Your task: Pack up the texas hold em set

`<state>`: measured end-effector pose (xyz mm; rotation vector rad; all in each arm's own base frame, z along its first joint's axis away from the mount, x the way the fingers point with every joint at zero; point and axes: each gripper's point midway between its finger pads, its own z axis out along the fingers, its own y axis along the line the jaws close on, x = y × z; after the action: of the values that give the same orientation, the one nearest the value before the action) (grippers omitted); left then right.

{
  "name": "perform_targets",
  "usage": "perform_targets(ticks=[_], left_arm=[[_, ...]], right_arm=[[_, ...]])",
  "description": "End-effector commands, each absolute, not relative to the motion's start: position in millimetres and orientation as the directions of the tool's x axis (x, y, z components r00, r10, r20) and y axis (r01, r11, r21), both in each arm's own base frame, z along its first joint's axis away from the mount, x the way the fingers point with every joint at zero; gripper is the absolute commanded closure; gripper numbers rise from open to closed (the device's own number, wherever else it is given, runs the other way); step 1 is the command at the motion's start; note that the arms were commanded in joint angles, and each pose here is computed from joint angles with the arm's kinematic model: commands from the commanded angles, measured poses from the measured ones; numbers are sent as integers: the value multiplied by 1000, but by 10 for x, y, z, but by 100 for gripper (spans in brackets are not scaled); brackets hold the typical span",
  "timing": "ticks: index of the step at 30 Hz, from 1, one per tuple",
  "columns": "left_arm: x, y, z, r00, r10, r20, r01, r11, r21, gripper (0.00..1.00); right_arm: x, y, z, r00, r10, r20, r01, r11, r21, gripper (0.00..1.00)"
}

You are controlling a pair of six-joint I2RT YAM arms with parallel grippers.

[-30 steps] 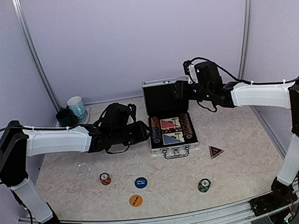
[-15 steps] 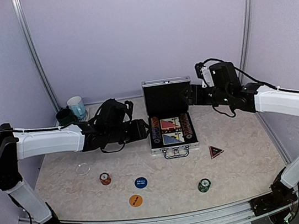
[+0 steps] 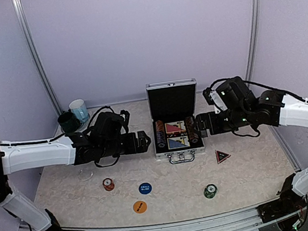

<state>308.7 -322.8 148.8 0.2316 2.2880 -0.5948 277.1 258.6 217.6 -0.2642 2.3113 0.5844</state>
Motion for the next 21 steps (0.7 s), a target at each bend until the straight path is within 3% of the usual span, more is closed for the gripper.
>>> perform_targets(ticks=[1,12,21], left_arm=[[3101,-3044,1662,-649,-25,-760,324,895,-306,1],[3189,-2806,1630,-654,-87,-751,248,914,-322,1],[3184,-2678,1570,-666,-113,-737,226,912,-343,1]], right_arm=[[2365,2446,1927,-795,-113,-597,-325,909,261,4],[1603,2605,1468,-863,-343,-371,-423,892,161,4],[1316,2673,952,-867,-440,-232,-468,880,81,5]])
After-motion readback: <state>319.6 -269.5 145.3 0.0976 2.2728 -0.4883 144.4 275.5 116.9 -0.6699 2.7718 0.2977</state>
